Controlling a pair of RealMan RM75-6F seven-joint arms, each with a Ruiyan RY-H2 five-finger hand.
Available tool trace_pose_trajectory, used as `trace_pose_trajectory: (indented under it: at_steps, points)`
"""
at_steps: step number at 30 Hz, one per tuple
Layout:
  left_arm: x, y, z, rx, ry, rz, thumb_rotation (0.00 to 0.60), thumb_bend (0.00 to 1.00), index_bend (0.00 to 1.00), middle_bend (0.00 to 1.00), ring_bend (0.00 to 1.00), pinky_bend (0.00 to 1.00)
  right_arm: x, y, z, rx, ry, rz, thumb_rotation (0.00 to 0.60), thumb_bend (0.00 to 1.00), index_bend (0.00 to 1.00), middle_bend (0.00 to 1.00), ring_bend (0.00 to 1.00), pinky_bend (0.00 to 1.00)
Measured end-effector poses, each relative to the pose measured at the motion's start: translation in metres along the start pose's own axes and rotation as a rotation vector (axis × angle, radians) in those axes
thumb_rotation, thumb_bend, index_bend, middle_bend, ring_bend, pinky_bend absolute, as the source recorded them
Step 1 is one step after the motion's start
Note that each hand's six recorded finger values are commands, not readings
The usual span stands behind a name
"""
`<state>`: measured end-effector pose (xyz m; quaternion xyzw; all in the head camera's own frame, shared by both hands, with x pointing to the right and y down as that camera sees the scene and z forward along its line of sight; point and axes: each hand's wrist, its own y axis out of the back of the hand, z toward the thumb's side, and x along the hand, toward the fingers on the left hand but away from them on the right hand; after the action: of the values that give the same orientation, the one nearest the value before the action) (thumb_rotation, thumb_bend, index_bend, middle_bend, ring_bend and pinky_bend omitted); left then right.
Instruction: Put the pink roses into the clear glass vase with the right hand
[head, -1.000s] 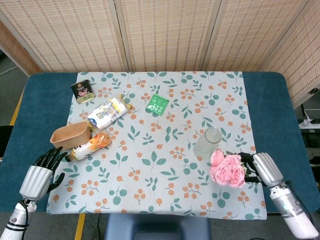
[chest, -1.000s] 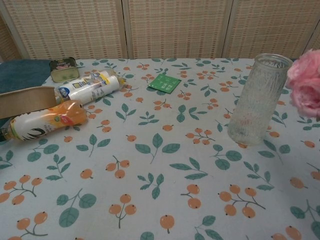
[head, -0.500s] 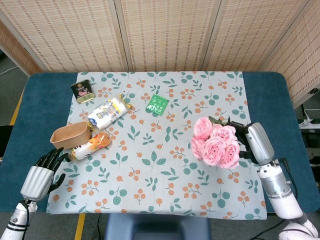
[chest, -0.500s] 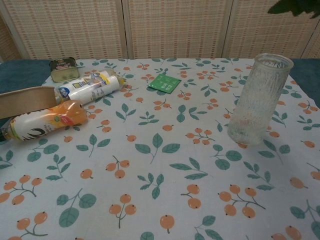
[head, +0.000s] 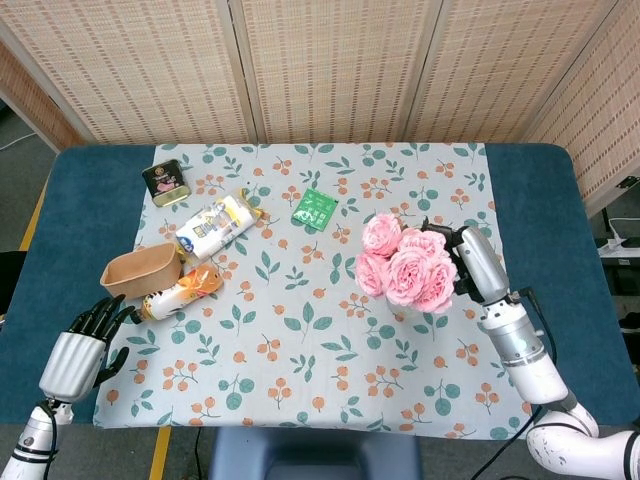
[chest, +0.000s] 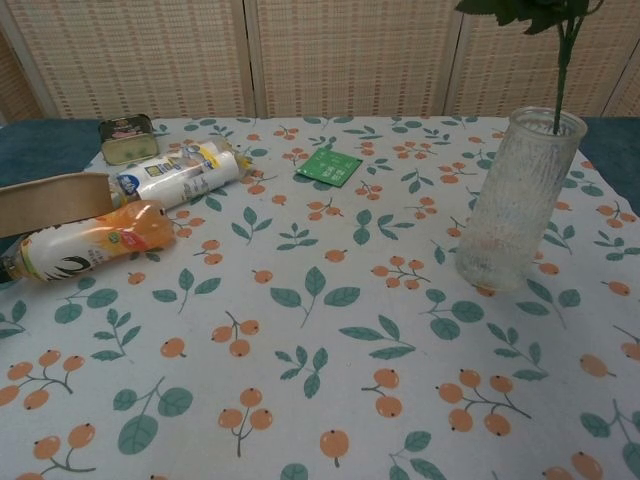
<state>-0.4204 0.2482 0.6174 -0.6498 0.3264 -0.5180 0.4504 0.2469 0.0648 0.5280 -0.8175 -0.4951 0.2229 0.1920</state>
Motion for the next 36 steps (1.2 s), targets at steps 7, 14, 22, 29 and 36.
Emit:
trace_pose_trajectory:
  at_steps: [7, 14, 22, 29, 36]
  points:
    - [0.0, 0.0, 0.0, 0.003, -0.002, 0.002, 0.6, 0.38, 0.16, 0.07, 0.11, 0.28, 0.0, 0.003, -0.027, -0.032, -0.067, 0.002, 0.6, 0.61, 0.87, 0.86, 0.96, 1.0]
    - [0.0, -0.001, 0.001, 0.006, -0.001, -0.005, 0.6, 0.38, 0.16, 0.07, 0.1, 0.28, 0.002, 0.004, -0.063, -0.039, -0.146, 0.029, 0.6, 0.36, 0.53, 0.86, 0.96, 1.0]
    - [0.0, -0.002, 0.001, 0.007, -0.003, -0.01, 0.6, 0.38, 0.16, 0.07, 0.11, 0.28, 0.011, 0.002, -0.084, -0.026, -0.196, 0.089, 0.6, 0.07, 0.08, 0.86, 0.94, 1.0]
    - [0.0, -0.002, 0.001, 0.006, -0.005, -0.01, 0.6, 0.38, 0.16, 0.07, 0.11, 0.28, 0.028, 0.019, -0.082, 0.081, -0.18, 0.052, 0.6, 0.01, 0.0, 0.86, 0.93, 1.0]
    - [0.0, -0.004, 0.0, 0.001, -0.004, -0.017, 0.6, 0.38, 0.16, 0.07, 0.1, 0.28, 0.081, 0.047, -0.076, 0.382, -0.183, -0.078, 0.6, 0.01, 0.33, 0.75, 0.76, 0.98]
